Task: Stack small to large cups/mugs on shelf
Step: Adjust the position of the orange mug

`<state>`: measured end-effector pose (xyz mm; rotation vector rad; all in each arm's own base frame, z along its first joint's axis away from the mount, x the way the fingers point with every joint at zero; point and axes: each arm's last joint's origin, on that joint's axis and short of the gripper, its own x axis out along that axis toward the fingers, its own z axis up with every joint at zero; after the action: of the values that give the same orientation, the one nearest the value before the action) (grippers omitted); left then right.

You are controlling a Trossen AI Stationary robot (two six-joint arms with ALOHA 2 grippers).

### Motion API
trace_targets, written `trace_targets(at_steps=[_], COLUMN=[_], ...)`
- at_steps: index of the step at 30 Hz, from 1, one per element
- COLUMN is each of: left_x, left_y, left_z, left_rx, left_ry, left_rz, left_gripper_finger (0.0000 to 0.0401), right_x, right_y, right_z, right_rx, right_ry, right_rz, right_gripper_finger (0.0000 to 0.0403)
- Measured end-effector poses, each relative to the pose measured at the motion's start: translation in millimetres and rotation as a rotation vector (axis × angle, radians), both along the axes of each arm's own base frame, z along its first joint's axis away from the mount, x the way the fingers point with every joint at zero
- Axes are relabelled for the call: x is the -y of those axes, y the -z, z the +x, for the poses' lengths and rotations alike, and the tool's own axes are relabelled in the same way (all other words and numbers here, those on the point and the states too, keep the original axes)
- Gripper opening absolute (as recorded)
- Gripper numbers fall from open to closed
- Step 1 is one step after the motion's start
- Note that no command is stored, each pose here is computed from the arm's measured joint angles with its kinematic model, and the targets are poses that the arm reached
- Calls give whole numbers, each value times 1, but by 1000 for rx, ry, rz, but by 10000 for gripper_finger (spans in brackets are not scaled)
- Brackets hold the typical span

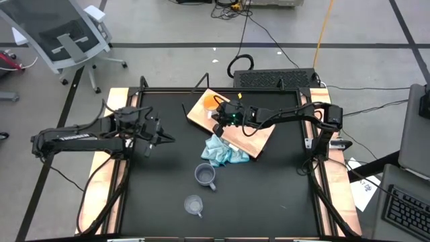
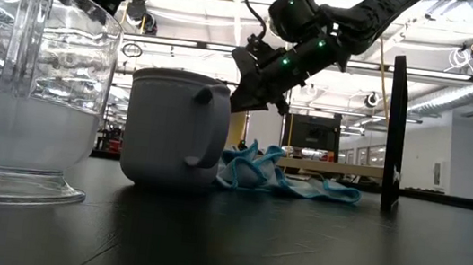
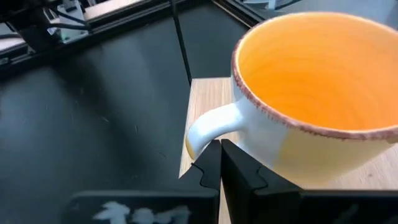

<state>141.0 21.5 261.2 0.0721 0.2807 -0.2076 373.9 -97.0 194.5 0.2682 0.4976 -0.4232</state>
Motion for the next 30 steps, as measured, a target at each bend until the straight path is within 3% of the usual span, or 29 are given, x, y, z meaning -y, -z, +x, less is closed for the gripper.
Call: trace_targets(at_steps=[8, 18, 30], left_x=[0, 0, 0], left_y=[5, 5, 5], left_z=[1, 1, 0], left_rx=[-3, -5, -8], left_ry=[-1, -1, -3], left_rz=[-2, -5, -13], left_gripper_finger=[33, 33, 33], right_x=[0, 10, 10], right_y=[0, 24, 19], right_z=[0, 18, 25], right_rx=[0, -50, -73], right_ry=[-20, -1, -11], right_rz=[12, 34, 22], right_gripper_finger=[0, 0, 0])
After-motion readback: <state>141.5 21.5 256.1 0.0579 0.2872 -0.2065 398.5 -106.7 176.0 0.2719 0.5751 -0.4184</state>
